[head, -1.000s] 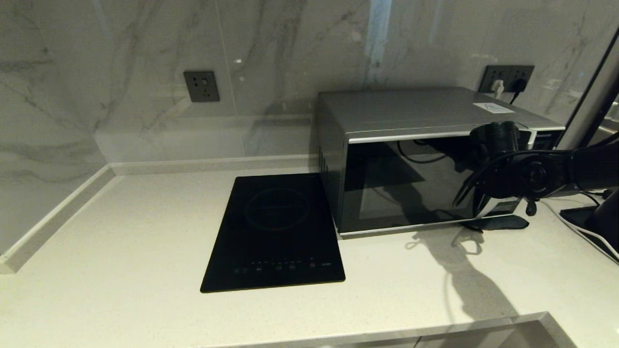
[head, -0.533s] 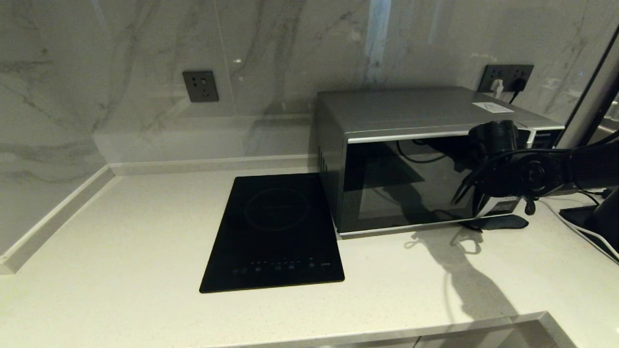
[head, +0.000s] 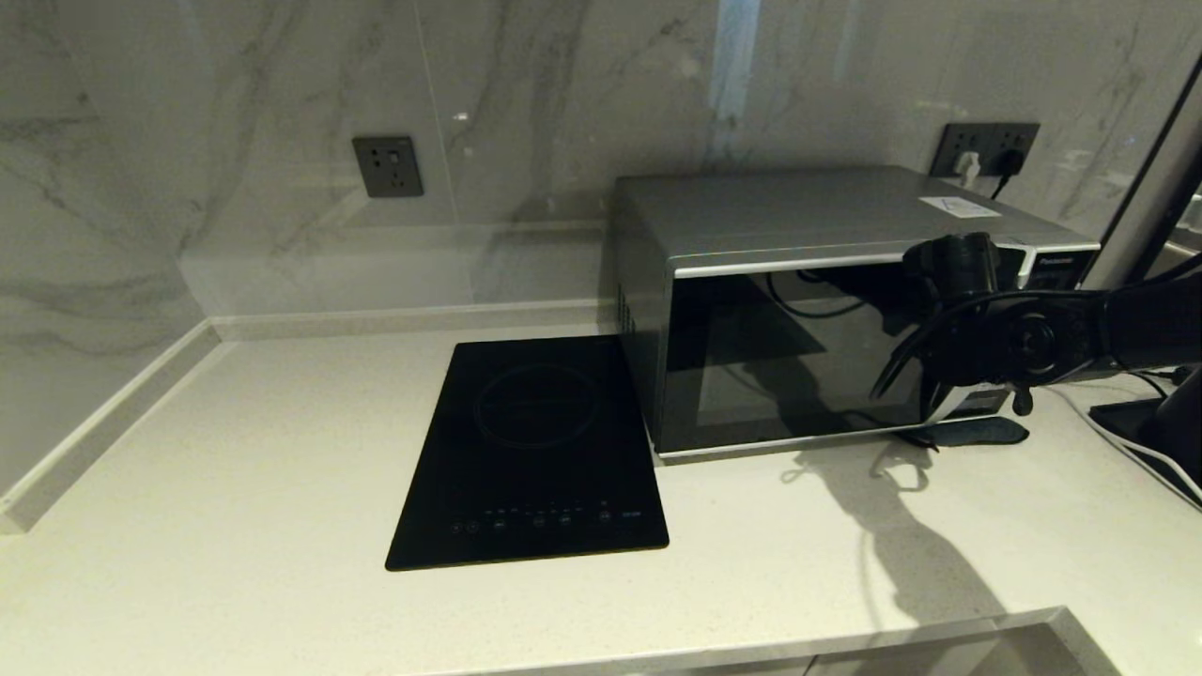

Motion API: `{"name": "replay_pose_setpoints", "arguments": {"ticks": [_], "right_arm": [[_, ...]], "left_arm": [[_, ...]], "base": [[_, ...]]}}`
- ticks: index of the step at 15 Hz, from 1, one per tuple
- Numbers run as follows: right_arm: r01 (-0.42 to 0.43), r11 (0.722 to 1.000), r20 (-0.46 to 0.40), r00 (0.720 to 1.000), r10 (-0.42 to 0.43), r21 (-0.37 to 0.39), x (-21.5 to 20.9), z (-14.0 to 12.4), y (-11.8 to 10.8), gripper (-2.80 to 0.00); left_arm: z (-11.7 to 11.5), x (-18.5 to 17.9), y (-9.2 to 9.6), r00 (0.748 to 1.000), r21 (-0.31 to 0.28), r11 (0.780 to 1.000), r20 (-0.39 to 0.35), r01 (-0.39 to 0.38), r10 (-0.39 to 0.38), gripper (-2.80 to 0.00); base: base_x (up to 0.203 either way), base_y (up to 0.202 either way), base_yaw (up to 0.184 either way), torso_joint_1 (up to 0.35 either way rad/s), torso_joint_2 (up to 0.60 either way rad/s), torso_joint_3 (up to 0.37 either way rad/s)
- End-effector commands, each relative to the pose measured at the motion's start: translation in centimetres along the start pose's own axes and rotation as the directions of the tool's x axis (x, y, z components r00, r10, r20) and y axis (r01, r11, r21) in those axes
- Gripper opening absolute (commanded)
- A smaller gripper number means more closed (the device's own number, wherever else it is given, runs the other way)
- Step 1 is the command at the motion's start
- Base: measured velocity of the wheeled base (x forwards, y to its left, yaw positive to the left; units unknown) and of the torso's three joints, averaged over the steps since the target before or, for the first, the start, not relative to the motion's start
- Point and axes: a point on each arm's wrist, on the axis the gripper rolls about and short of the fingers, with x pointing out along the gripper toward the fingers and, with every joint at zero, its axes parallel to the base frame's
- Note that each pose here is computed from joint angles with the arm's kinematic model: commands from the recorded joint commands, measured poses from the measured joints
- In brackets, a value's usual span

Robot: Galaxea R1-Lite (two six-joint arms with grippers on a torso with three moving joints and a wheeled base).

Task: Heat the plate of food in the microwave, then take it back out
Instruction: Open the microwave oven

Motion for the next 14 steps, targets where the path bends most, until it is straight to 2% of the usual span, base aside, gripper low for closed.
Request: {"name": "replay_pose_setpoints", "arguments": {"ticks": [1,14], "right_arm": [[0.005,1.000,0.008,1.000,-0.005,0.001,-0.5,0.2,-0.1,-2.80],[0.004,1.000,0.016,1.000,-0.004,-0.025,-2.6,-0.7,-0.1,-2.80]], "left_arm": [[0.0,0.0,0.0,1.000,-0.001,1.000,-0.001,0.000,0.000,-2.80],[0.0,0.0,0.0,1.000,-0.002,1.000,-0.001,0.000,0.000,-2.80]], "base": [[0.000,0.000,0.000,0.000,0.00,0.000],[0.000,0.000,0.000,0.000,0.00,0.000]]}}
